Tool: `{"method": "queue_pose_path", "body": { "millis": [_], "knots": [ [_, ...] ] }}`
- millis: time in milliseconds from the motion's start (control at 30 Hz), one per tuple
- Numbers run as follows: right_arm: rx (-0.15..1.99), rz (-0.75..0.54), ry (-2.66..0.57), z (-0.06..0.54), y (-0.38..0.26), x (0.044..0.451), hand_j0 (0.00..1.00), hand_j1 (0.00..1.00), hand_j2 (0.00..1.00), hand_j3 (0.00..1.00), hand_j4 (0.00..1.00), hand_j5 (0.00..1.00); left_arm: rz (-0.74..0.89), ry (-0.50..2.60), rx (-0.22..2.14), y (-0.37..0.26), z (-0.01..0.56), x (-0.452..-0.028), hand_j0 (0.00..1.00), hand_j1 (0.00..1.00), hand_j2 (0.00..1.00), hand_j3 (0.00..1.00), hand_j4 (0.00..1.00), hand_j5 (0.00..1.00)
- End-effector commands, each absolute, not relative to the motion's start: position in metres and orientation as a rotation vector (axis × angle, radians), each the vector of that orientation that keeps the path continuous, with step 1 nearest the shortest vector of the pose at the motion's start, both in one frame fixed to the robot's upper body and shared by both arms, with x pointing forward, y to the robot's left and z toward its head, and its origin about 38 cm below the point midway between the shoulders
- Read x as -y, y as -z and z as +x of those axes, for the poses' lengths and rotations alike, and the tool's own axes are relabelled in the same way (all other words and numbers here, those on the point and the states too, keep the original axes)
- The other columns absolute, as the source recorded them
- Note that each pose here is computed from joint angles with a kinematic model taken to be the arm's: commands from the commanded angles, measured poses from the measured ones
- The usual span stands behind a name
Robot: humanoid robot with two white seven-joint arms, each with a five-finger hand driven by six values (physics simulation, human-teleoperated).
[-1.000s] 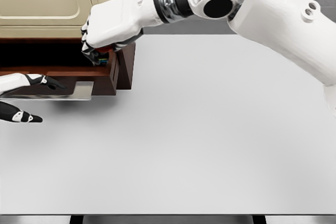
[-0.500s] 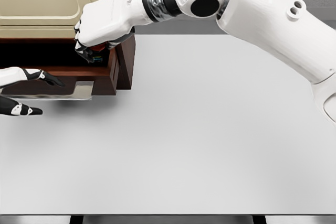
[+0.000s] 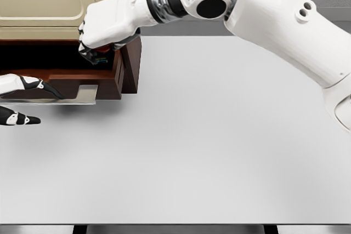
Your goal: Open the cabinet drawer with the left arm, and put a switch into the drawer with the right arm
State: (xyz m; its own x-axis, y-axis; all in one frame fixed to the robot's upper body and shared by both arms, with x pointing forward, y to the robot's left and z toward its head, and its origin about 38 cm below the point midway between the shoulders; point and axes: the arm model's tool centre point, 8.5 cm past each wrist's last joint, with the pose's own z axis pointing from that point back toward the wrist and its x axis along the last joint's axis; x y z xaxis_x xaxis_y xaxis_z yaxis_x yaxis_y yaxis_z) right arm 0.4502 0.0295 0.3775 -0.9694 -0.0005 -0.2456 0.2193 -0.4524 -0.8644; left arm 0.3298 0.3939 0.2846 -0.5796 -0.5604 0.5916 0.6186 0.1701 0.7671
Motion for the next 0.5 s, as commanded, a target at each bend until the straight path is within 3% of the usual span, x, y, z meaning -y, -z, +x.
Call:
{"method": "queue_pose_path", "body": {
  "millis": [0,367,467],
  "knots": [
    [-1.572,0.321,2.544,0.449,-0.380,-0.032,0.56,0.56,0.56,0.56,0.56,0.56,-0.055,1.582,1.508,-0.287,0.329,-0.395,0.72,0.72,0.72,0.72,0.72,0.72],
    [-1.579,0.378,2.508,0.449,-0.387,-0.040,0.61,0.61,0.61,0.61,0.61,0.61,-0.060,1.607,1.503,-0.291,0.325,-0.392,0.70,0.70,0.70,0.70,0.70,0.70],
    [-1.573,0.382,2.514,0.450,-0.384,-0.045,0.66,0.66,0.66,0.66,0.66,0.66,-0.061,1.611,1.498,-0.290,0.324,-0.392,0.70,0.70,0.70,0.70,0.70,0.70]
  ]
}}
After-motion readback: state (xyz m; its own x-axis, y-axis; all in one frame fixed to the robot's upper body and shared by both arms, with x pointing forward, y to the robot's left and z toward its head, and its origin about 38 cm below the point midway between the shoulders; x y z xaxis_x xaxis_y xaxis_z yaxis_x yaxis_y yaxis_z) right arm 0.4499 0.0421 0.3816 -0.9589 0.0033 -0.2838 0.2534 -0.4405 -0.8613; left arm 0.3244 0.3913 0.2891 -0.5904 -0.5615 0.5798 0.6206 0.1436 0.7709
